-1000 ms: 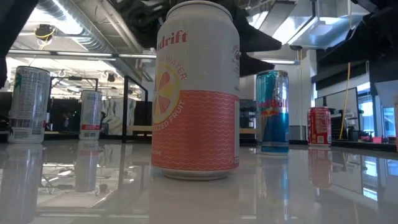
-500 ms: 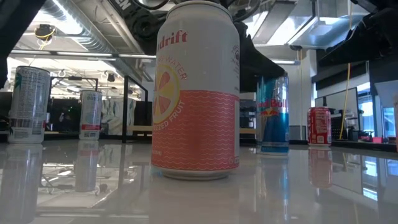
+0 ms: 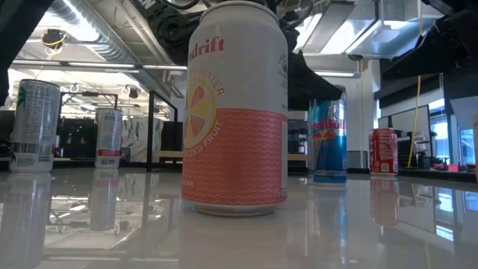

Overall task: Place canned beverage on shelf
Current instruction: Put the blue soda can aligned with the other blue soda can on the shelf

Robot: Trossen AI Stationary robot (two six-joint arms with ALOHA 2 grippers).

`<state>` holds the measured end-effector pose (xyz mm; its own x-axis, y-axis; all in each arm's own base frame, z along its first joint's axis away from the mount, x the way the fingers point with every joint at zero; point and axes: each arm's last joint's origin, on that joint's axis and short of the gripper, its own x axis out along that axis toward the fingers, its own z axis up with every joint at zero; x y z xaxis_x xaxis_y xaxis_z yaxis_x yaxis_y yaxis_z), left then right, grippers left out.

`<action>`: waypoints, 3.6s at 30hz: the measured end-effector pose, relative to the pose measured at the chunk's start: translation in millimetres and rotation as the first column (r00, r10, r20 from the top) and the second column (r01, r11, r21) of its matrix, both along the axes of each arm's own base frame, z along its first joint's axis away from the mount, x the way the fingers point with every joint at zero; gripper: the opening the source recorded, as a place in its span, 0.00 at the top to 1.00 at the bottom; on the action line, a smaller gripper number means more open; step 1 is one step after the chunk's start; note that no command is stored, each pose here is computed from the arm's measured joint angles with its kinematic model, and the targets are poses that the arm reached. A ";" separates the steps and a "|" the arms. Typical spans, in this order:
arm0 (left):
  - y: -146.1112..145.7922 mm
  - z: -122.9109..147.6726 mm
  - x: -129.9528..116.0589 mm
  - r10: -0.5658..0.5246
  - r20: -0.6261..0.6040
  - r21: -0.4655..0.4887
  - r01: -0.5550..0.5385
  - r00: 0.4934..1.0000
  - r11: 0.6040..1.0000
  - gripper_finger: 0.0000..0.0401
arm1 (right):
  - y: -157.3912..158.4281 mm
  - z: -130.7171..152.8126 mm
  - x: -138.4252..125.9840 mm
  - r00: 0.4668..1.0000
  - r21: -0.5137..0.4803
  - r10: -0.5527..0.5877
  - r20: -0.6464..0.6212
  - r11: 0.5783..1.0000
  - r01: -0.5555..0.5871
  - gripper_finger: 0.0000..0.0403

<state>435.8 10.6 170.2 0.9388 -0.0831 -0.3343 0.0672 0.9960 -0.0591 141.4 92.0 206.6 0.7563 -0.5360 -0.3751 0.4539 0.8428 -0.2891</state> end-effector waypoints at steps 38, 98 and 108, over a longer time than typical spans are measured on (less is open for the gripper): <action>98.7 111.0 -134.4 0.703 -0.228 0.301 -0.638 0.674 0.709 0.45 | 0.3 0.0 0.2 1.000 0.005 0.002 -0.001 1.000 -0.002 0.30; 112.8 74.2 -188.9 0.769 -0.101 0.230 -0.737 0.631 0.635 0.32 | 1.2 2.3 1.9 0.999 -0.007 -0.014 0.043 1.000 0.015 0.30; 107.8 111.8 -189.1 0.772 -0.038 0.252 -0.741 0.635 0.622 0.32 | 1.5 1.9 2.0 0.999 0.003 -0.007 0.034 1.000 0.006 0.30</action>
